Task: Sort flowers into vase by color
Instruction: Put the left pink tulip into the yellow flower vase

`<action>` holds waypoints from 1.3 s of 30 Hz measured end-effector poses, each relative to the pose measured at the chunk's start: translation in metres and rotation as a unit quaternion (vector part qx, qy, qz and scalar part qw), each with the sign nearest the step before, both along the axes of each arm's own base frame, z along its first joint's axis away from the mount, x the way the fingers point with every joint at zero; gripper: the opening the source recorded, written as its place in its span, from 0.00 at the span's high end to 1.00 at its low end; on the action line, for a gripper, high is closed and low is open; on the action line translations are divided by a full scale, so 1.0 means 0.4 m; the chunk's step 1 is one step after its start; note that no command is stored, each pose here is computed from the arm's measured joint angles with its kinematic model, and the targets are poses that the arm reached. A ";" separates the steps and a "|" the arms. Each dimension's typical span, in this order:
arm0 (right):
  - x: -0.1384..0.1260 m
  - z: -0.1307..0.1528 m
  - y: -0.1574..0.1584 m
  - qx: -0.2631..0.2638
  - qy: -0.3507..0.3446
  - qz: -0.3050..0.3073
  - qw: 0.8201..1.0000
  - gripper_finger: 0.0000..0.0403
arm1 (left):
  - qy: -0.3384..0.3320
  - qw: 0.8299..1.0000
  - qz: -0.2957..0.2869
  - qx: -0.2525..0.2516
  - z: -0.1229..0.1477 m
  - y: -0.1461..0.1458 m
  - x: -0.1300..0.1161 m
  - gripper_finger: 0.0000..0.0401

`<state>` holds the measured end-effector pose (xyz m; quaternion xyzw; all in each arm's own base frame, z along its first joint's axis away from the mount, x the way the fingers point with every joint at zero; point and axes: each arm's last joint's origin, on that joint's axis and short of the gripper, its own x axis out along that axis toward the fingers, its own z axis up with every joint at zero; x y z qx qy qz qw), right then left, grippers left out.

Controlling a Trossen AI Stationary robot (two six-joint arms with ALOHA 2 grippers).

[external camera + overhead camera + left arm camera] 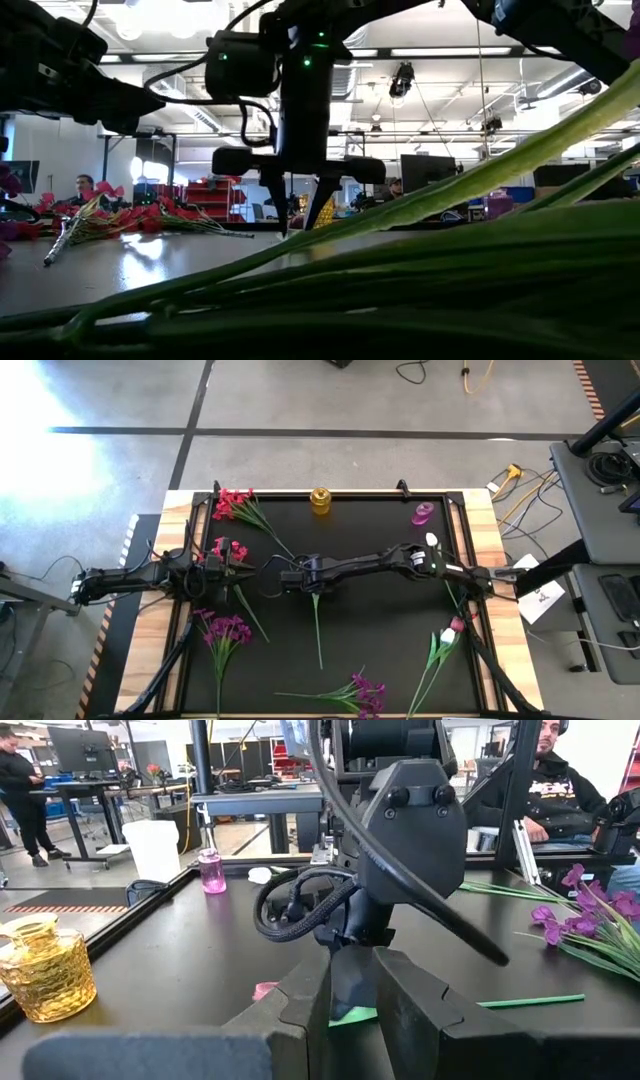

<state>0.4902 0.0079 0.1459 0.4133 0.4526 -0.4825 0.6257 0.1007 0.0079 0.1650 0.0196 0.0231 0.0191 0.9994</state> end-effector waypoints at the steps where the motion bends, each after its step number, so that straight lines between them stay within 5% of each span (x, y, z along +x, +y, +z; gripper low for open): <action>1: -0.001 -0.001 -0.001 -0.003 0.001 0.000 1.000 0.81 | 0.000 1.000 0.000 0.000 0.000 0.000 0.000 0.84; 6: 0.001 -0.003 -0.003 -0.019 -0.002 -0.002 1.000 0.96 | 0.000 1.000 0.000 0.000 0.000 0.000 0.000 0.84; 11: 0.005 0.025 -0.005 -0.036 -0.018 0.002 0.999 0.97 | 0.000 1.000 0.000 0.000 0.000 0.000 0.000 0.84; 22: 0.009 0.247 -0.118 -0.156 -0.122 0.075 0.977 0.97 | 0.000 1.000 0.000 0.000 0.000 0.000 0.000 0.84; 27: 0.015 0.352 -0.265 -0.249 -0.195 0.133 0.939 0.97 | 0.000 1.000 0.000 0.000 0.000 0.000 0.000 0.84; 33: 0.004 0.481 -0.445 -0.413 -0.287 0.153 0.851 0.97 | 0.001 1.000 0.000 0.000 0.000 0.000 0.000 0.84; 39: -0.047 0.531 -0.591 -0.521 -0.270 0.134 0.798 0.97 | 0.001 1.000 0.001 0.000 0.000 0.000 0.000 0.84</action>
